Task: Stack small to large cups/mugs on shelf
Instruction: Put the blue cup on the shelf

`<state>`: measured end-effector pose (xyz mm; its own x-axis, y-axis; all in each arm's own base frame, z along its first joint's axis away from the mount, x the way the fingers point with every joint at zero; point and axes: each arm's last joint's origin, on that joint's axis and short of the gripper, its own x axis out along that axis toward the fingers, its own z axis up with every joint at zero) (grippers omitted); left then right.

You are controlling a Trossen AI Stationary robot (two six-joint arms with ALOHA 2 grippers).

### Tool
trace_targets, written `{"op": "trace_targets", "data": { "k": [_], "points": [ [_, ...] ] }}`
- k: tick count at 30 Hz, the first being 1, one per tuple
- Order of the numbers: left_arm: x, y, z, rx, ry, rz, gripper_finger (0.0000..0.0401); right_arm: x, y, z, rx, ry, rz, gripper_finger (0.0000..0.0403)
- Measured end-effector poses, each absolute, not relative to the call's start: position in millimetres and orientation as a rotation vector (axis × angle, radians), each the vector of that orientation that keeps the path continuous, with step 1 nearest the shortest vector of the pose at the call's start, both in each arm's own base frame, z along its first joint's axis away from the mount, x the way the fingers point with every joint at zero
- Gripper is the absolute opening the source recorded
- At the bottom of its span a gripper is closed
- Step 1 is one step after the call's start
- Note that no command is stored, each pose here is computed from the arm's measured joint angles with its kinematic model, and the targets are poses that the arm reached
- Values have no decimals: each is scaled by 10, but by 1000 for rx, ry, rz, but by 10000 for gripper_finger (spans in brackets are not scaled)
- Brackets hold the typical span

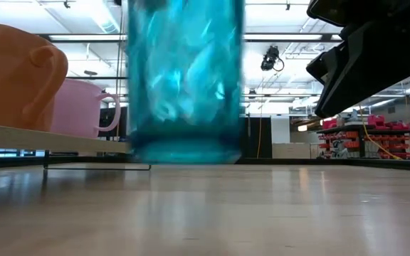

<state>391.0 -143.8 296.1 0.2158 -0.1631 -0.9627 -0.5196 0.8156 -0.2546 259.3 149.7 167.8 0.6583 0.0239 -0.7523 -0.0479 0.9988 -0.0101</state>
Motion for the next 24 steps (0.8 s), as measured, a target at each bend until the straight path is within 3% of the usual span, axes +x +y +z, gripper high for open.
{"op": "trace_targets", "data": {
  "k": [5, 11, 17, 24],
  "points": [
    [3920, -1433, 3307, -626, 1257, 209, 12, 2592, 1497, 1678, -31, 852, 41, 51],
    [3740, -1363, 3758, -584, 1172, 290, 12, 2580, 1489, 1667, -40, 869, 37, 51],
    [3401, -1265, 3959, -669, 1175, 436, 12, 2554, 1472, 1628, -50, 886, 32, 51],
    [3234, -1440, 4079, -737, 1130, 428, 12, 2525, 1453, 1583, -50, 901, 24, 51]
  ]
}}
